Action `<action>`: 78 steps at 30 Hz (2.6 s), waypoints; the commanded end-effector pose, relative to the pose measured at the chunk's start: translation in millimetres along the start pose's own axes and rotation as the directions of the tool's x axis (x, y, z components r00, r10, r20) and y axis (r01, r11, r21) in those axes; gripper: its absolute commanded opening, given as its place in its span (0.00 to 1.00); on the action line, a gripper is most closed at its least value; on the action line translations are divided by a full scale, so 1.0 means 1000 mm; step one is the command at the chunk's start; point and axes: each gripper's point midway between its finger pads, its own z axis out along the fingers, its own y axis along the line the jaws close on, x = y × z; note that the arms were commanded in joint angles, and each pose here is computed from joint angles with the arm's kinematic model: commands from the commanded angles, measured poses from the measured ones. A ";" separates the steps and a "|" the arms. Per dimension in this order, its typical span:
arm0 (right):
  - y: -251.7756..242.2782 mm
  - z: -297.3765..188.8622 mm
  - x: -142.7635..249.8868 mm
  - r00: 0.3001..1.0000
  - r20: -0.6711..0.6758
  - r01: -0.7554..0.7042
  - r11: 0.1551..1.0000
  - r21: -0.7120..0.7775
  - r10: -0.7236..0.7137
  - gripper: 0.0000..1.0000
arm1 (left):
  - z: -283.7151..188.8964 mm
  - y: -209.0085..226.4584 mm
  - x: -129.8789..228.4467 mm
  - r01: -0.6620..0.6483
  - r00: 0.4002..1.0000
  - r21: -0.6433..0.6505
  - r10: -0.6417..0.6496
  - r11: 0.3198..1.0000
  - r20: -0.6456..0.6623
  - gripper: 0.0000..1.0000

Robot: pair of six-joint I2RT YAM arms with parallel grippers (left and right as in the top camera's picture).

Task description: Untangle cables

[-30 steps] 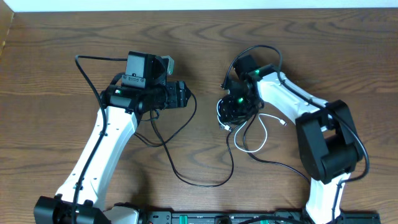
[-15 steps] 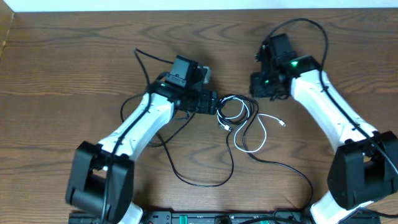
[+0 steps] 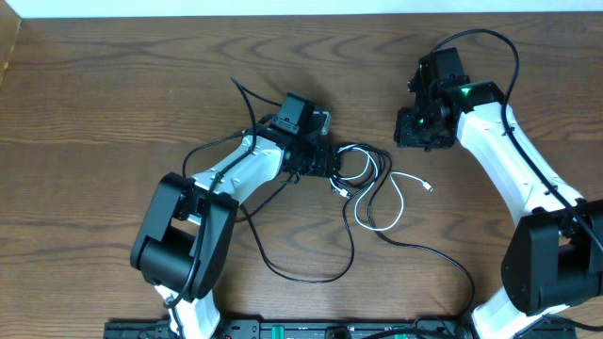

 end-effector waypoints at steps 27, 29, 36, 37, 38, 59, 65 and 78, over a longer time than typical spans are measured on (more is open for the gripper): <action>0.012 -0.011 -0.002 1.000 0.018 -0.009 0.997 -0.070 0.011 0.42 | 0.024 -0.010 0.025 -0.047 0.997 -0.003 0.046 0.999 -0.056 0.40; 0.012 -0.011 -0.002 1.000 0.018 -0.009 0.997 -0.071 0.011 0.42 | 0.025 -0.012 0.027 -0.053 0.997 -0.009 0.053 0.999 -0.059 0.40; 0.012 -0.011 -0.002 1.000 0.018 -0.009 0.997 -0.071 0.010 0.42 | 0.024 -0.008 0.029 -0.048 0.997 -0.041 0.046 0.998 -0.060 0.08; 0.012 -0.011 -0.002 1.000 0.017 -0.009 0.997 -0.071 0.010 0.42 | 0.020 -0.011 0.028 -0.052 0.997 -0.037 0.050 0.998 -0.053 0.08; 0.016 -0.012 -0.001 1.000 0.013 -0.008 0.996 -0.089 0.009 0.42 | 0.015 -0.016 0.025 -0.057 0.998 -0.020 0.056 0.998 -0.043 0.07; 0.084 -0.010 0.030 0.837 0.058 0.543 0.810 -0.224 -0.545 0.35 | -0.108 -0.072 -0.012 -0.116 0.970 0.079 0.096 0.990 0.224 0.08; 0.087 -0.010 0.025 0.834 0.083 0.550 0.806 -0.219 -0.546 0.36 | -0.120 -0.093 -0.015 -0.144 0.965 0.192 0.095 0.971 0.246 0.08; 0.088 -0.012 0.038 0.827 0.047 0.551 0.792 -0.262 -0.560 0.19 | -0.119 -0.063 -0.029 -0.095 0.949 0.020 0.085 0.995 0.304 0.07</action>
